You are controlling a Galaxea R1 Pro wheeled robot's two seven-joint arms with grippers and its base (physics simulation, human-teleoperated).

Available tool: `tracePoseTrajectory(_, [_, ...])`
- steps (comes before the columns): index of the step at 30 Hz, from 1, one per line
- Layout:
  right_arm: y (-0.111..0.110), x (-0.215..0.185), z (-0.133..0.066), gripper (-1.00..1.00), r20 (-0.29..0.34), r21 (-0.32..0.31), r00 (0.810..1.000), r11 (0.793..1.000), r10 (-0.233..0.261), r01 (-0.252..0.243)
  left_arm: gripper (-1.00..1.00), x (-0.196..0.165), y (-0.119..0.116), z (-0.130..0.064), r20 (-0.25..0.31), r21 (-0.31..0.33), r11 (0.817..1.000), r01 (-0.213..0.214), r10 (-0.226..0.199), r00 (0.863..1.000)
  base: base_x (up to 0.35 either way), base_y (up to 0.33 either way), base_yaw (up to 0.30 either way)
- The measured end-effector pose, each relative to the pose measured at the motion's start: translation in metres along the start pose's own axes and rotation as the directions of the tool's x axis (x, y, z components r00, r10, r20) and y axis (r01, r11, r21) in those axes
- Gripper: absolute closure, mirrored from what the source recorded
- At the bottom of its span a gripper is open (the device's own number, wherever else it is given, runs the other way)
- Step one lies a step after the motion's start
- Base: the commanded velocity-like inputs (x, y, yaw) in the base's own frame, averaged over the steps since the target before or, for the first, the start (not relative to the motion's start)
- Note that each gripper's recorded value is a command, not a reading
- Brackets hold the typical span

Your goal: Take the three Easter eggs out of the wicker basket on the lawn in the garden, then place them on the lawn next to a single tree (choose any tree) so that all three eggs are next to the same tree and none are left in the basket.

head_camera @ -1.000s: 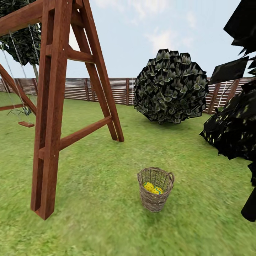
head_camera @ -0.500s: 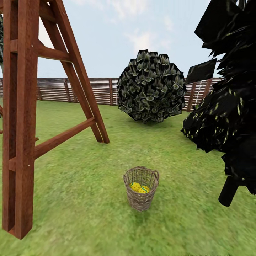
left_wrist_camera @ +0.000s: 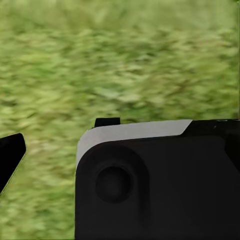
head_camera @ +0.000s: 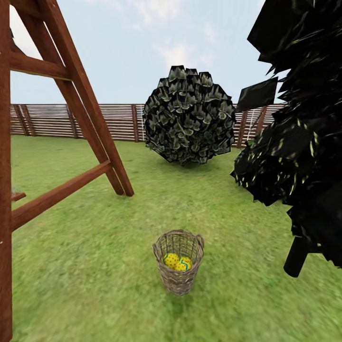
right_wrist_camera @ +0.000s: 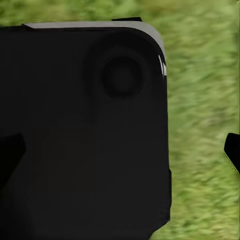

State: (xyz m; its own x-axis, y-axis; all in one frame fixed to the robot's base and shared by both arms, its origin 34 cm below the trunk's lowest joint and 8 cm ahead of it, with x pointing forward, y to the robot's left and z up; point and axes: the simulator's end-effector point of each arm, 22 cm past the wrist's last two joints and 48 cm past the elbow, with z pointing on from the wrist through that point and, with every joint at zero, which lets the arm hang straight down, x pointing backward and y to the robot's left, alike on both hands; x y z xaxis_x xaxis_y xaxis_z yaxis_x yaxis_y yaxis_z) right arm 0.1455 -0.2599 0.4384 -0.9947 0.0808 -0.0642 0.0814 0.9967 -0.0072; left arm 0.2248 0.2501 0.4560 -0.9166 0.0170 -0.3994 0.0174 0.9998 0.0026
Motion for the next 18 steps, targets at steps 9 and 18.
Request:
tracePoseTrajectory(9, [0.0075, 0.0015, -0.0001, -1.00, -0.004, -0.011, 1.000, 1.000, -0.010, 0.010, -1.00, 0.0004, 0.0001, -0.0002, 0.000, 0.000, 1.000, 0.001, -0.001, 1.000, 0.323, 0.000, -0.005])
tracePoseTrajectory(18, [0.0091, 0.0062, -0.0002, -1.00, -0.017, -0.013, 1.000, 1.000, -0.016, 0.016, -1.00, 0.0046, 0.0007, -0.0008, -0.012, -0.001, 1.000, 0.000, 0.000, 1.000, 0.139, 0.000, 0.000])
